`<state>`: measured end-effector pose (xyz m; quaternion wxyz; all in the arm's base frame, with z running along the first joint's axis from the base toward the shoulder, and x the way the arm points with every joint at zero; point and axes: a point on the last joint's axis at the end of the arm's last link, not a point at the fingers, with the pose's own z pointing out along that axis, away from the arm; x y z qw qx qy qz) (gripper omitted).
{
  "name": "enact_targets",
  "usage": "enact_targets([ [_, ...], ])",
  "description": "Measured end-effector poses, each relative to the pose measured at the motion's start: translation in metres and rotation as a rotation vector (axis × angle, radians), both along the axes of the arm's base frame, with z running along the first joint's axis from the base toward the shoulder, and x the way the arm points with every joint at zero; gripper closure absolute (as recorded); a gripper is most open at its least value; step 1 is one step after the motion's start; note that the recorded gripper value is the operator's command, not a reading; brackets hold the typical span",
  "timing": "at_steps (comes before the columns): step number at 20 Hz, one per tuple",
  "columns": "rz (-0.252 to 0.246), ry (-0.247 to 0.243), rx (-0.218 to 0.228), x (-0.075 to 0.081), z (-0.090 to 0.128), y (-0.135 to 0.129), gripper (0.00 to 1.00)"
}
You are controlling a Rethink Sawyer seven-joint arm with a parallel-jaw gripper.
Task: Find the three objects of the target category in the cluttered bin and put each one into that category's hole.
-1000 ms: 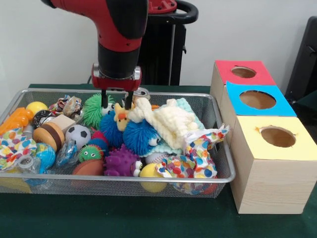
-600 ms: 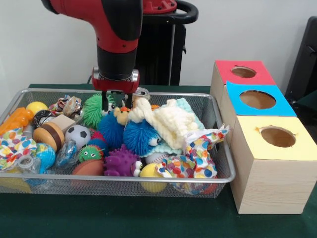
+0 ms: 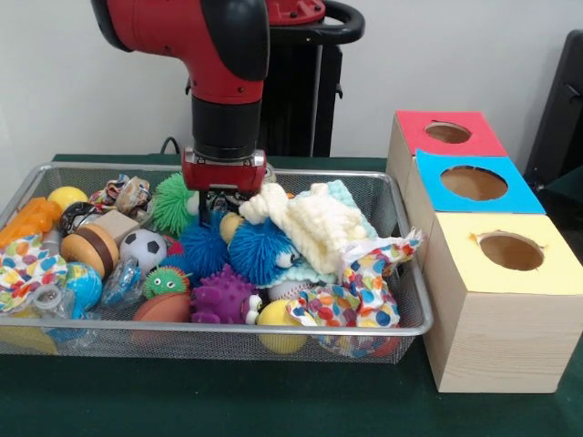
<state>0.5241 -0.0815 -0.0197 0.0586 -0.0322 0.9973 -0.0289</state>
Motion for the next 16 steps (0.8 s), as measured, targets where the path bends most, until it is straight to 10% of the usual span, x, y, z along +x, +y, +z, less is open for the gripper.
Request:
enact_targets([
  [4, 0.024, -0.006, 0.004, -0.003, -0.001, 0.004, 0.0],
  [5, 0.036, -0.006, 0.006, -0.003, -0.001, 0.006, 1.0],
  [16, 0.093, -0.019, 0.004, -0.005, -0.003, 0.013, 1.0],
])
